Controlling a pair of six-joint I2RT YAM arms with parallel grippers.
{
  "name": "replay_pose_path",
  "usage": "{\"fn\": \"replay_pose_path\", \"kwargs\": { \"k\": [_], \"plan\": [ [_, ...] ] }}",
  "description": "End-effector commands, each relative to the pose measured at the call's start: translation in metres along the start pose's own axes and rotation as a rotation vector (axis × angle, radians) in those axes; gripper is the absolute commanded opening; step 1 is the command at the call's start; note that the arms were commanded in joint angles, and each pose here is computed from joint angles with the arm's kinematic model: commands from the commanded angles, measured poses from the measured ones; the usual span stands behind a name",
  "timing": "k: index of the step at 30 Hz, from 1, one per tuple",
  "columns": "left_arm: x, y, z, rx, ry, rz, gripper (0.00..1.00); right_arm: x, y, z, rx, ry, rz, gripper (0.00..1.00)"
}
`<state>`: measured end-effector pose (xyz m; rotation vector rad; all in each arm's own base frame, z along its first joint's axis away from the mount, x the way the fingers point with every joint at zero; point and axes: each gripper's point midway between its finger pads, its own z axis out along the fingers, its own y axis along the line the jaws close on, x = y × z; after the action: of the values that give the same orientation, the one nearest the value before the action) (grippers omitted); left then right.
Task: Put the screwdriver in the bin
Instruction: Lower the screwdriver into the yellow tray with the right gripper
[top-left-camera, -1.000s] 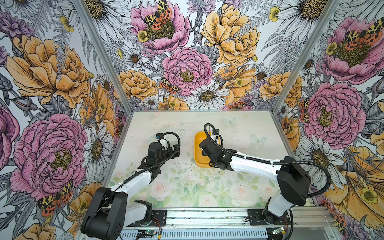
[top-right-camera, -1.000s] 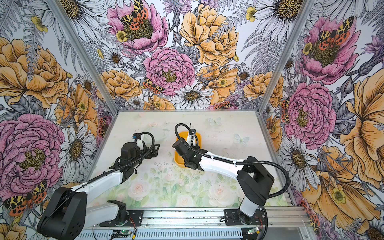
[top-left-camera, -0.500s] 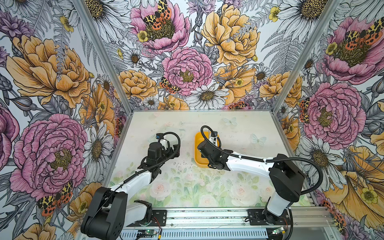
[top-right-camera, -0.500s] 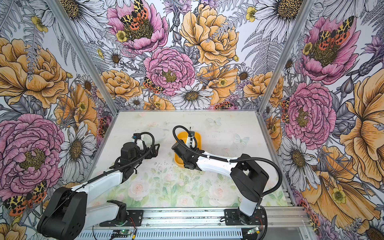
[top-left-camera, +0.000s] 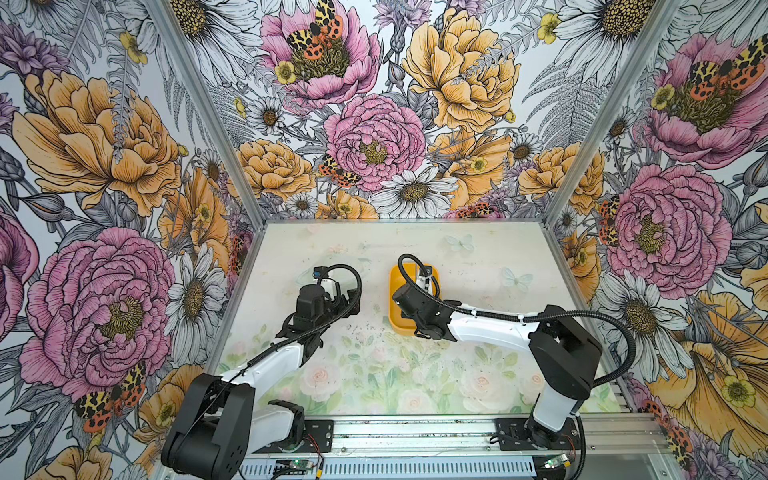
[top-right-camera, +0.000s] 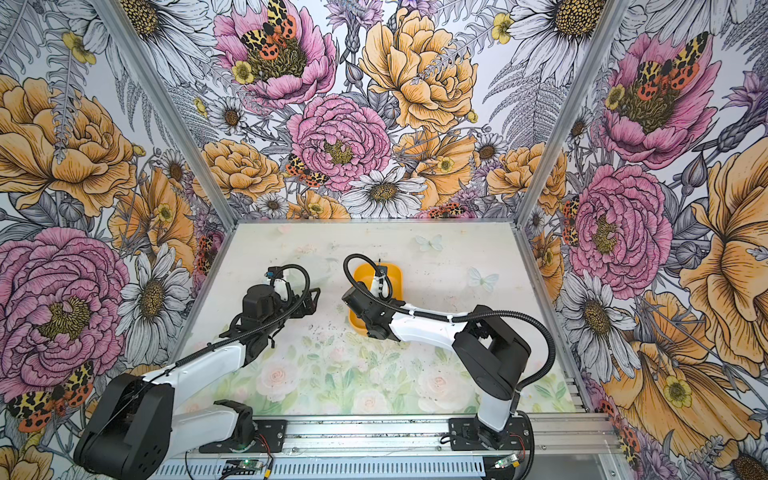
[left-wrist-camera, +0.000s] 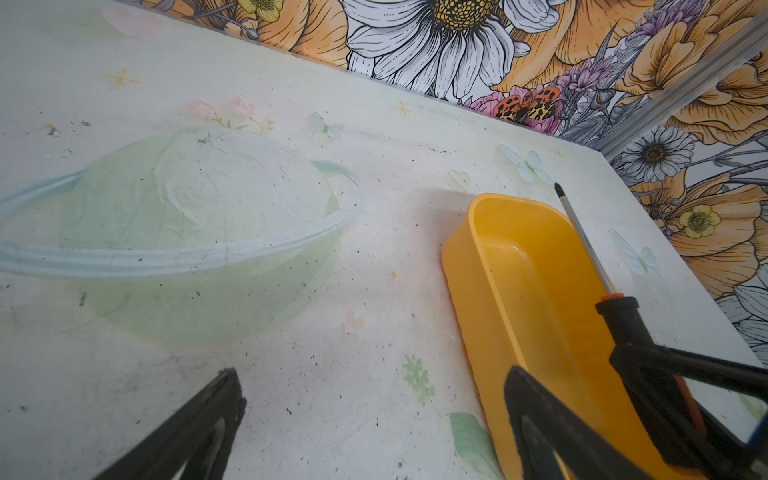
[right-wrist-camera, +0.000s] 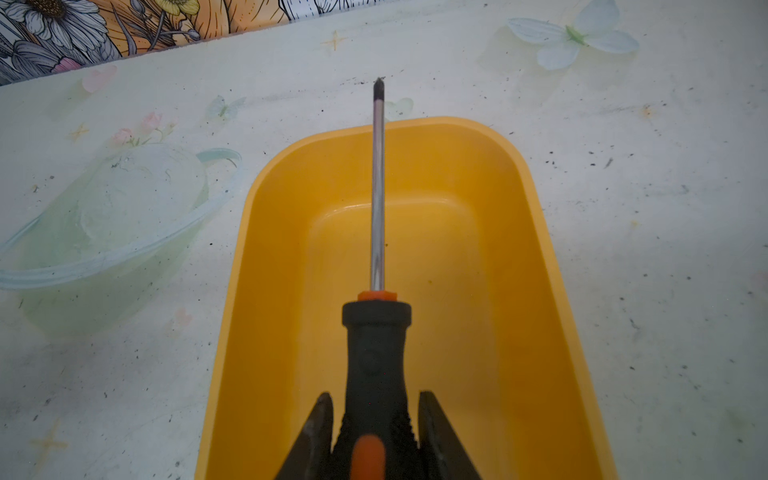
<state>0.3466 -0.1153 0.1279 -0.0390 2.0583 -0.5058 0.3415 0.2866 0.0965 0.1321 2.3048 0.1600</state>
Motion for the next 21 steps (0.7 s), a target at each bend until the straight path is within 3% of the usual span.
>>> {"fn": "replay_pose_path", "kwargs": {
  "k": [1,21],
  "plan": [
    [-0.01,-0.004,0.001,-0.003,-0.023,0.018,0.99,0.001,0.008,0.004,-0.009,0.01,0.022,0.0],
    [-0.009,-0.002,0.001,-0.009,-0.023,0.019,0.99,0.028,-0.003,0.02,0.026,0.081,0.023,0.0]
  ]
}}
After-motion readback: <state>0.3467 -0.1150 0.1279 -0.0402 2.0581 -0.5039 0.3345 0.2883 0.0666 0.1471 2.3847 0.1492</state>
